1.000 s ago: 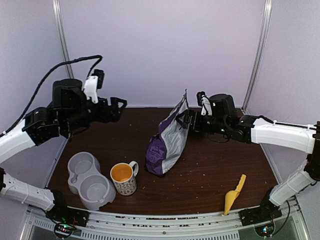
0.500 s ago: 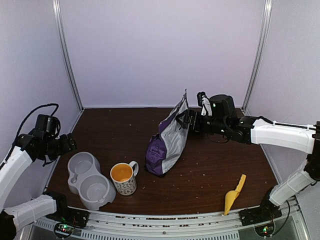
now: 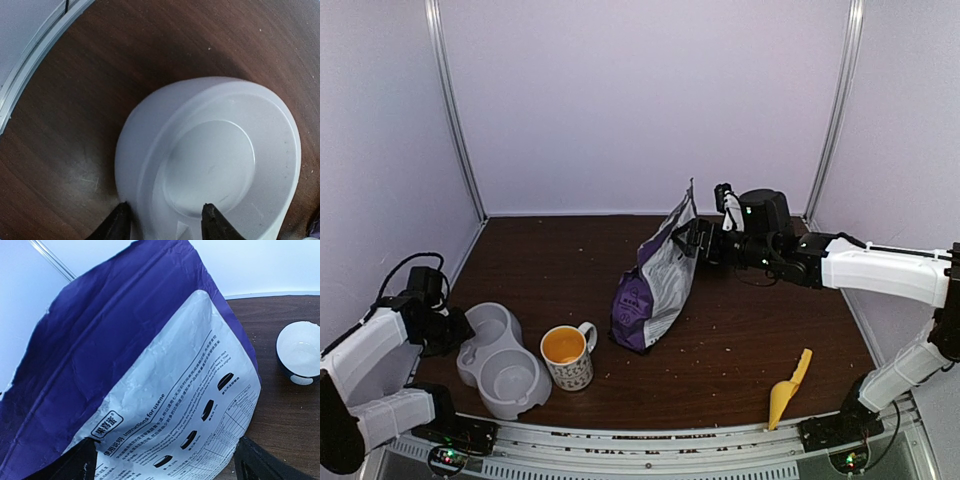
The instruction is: Serve the pet food
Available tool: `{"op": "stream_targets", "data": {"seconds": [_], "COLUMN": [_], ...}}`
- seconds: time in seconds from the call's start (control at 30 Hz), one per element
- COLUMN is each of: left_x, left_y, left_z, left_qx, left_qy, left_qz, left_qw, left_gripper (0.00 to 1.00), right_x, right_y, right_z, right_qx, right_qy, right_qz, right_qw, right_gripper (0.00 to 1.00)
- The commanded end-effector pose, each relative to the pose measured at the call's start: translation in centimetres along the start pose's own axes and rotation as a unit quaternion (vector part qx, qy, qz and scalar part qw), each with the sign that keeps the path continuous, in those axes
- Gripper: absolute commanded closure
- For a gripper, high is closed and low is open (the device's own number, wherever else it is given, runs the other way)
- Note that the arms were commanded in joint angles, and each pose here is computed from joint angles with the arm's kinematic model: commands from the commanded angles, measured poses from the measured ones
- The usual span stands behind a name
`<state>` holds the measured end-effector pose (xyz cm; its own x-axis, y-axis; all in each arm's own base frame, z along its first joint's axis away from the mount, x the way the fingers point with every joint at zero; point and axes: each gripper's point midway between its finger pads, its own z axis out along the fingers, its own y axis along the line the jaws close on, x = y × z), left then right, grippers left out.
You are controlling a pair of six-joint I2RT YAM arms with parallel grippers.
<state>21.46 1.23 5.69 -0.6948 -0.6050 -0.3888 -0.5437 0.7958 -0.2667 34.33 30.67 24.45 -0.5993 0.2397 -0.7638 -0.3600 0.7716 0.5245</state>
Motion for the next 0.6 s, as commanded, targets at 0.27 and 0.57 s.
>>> {"op": "stream_targets", "data": {"seconds": [0.27, 0.57], "left_x": [-4.6, -10.6], "left_y": [0.0, -2.7], "left_z": [2.1, 1.7], "left_qx": [-0.061, -0.069], "left_qy": [-0.04, -0.095], "left_qz": [0.063, 0.101], "left_qw": [0.995, 0.988], "left_gripper": [0.71, 0.87], "right_x": [-0.5, -0.6], "right_y": [0.0, 0.0], "right_z": [0.0, 0.0], "right_qx": [-0.001, -0.001], "right_qy": [-0.012, -0.014], "right_qz": [-0.002, -0.001], "right_qw": [1.0, 1.0], "right_gripper": [0.03, 0.03]}}
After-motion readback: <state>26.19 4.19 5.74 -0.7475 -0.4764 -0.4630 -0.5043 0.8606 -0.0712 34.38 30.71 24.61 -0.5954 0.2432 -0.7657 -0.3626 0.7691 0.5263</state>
